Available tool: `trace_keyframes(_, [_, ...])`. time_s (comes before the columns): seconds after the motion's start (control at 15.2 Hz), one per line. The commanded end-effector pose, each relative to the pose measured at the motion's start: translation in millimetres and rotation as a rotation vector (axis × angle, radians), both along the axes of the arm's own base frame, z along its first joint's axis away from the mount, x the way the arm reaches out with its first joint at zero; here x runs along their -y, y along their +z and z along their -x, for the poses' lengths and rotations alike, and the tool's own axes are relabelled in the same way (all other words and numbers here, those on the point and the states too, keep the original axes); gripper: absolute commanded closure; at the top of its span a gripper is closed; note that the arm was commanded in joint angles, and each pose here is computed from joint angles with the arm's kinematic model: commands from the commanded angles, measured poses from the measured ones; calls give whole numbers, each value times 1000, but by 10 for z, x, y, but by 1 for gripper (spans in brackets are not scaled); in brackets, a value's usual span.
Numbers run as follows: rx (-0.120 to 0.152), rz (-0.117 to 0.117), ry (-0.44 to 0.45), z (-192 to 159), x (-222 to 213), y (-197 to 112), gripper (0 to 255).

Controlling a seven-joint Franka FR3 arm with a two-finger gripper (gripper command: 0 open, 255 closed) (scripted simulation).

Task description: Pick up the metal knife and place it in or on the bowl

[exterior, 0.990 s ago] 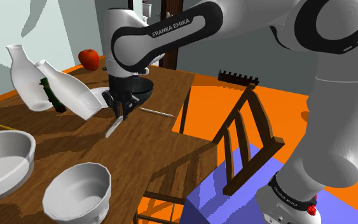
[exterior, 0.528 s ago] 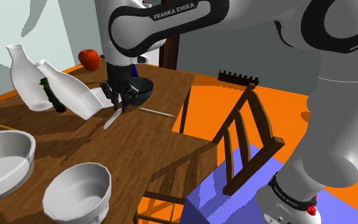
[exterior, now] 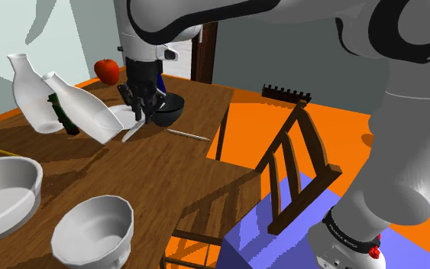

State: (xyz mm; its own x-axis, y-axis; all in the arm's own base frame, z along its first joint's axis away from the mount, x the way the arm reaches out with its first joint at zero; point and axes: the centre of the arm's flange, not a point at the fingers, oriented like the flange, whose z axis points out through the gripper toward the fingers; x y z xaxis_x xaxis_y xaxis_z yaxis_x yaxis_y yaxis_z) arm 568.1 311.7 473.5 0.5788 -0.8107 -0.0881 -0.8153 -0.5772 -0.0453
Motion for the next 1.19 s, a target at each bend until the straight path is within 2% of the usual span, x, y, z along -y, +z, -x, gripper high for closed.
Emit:
trace_keyframes(0.0, [-1, 0, 0, -2, 3, 103, 255])
trace_keyframes(0.26, [-1, 0, 0, -2, 3, 300, 255])
trace_keyframes(1.12, [-1, 0, 0, -1232, 1198, 352, 255])
